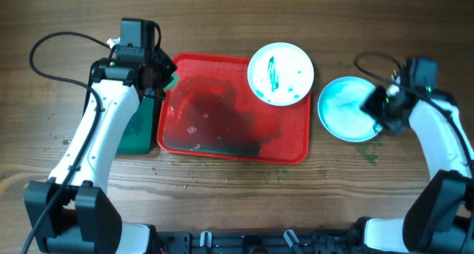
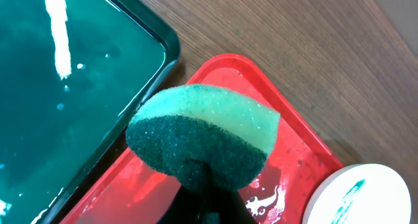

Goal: Clean dirty plates on tray and stack at the side
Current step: 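Carry the plate with the right gripper and stack it on the side plate, then grasp the last plate's rim with the right gripper and tilt it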

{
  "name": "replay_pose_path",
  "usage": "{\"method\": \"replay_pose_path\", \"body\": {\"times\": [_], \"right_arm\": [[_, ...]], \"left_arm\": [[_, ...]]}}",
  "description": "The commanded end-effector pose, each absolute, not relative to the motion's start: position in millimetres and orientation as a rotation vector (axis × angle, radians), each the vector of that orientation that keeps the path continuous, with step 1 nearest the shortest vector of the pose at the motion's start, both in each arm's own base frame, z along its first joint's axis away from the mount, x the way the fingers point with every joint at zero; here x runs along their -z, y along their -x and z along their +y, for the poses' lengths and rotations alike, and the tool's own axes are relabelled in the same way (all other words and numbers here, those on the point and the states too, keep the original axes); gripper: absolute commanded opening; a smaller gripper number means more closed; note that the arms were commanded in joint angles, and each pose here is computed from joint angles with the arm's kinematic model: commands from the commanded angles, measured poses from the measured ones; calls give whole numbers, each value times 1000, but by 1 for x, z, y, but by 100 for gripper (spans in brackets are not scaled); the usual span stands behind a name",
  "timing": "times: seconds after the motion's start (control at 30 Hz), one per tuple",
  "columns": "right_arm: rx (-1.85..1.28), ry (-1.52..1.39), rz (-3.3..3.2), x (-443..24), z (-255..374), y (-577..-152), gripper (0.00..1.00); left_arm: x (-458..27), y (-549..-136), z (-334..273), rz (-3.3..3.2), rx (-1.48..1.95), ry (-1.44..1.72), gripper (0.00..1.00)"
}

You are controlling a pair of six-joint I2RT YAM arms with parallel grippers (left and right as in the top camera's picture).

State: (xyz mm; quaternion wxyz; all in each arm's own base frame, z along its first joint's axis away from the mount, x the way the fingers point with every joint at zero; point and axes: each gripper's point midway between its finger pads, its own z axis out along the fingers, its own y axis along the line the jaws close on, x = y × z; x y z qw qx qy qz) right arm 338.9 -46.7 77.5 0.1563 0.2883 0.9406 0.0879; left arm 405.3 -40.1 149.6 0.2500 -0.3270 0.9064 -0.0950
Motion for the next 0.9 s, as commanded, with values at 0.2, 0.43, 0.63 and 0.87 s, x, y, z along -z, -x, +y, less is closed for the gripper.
{"method": "replay_pose_path", "body": {"times": [0.2,0.43,0.63,0.87], "right_arm": [[-313,-515,2685,-88,88,-392,54],[-286,-588,2857,-15,108,-380,42],[-466,-398,2936,-12,144,-368,5],[-557,20,3031,-23,206,-327,13]], "left_arm": [[-138,-409,-39,2499,242,879,4],[-122,-401,-38,2560,205,898,4],[-122,-400,-38,2564,202,899,4],[-121,-399,-38,2568,201,900,4]]}}
